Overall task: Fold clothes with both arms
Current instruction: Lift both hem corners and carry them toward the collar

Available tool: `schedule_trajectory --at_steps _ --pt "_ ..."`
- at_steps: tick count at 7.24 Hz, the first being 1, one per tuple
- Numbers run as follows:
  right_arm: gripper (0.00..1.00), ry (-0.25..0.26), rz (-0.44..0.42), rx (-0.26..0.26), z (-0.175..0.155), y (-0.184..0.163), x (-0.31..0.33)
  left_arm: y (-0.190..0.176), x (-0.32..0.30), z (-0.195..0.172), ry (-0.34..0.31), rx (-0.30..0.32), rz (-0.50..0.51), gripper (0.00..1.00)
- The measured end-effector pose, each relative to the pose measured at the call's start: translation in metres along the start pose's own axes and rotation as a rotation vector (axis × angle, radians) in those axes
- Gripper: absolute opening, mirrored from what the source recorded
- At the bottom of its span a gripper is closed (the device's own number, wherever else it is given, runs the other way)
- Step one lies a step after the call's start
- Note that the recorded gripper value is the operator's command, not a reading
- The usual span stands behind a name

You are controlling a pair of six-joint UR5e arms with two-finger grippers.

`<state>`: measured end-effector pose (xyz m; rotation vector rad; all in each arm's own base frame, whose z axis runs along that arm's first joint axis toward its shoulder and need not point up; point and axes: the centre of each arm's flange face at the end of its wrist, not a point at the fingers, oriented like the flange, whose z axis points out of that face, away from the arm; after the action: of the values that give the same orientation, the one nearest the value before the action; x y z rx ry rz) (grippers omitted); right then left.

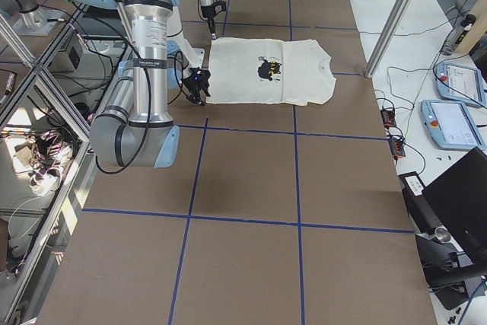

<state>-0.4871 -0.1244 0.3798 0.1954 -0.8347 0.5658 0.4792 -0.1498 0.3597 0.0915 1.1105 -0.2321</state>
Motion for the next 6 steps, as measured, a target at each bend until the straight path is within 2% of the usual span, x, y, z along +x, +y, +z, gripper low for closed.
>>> schedule_trajectory --at_steps 1,3,4,6 --pt "0.31 -0.001 0.000 0.004 0.0002 -0.0003 0.0000 -0.0001 0.0002 -0.0002 0.001 0.001 -0.002 0.00" --pt "0.06 -0.005 0.000 0.008 -0.0003 -0.0006 -0.0006 0.0002 0.0007 -0.0004 0.003 0.003 -0.004 0.00" --pt "0.00 -0.008 0.001 0.011 -0.0009 -0.0009 -0.0013 0.0001 0.0011 -0.0006 0.004 0.004 -0.005 0.00" --pt "0.00 -0.010 0.002 0.014 -0.0013 -0.0027 -0.0021 0.0002 0.0022 -0.0012 0.007 0.004 -0.006 0.00"
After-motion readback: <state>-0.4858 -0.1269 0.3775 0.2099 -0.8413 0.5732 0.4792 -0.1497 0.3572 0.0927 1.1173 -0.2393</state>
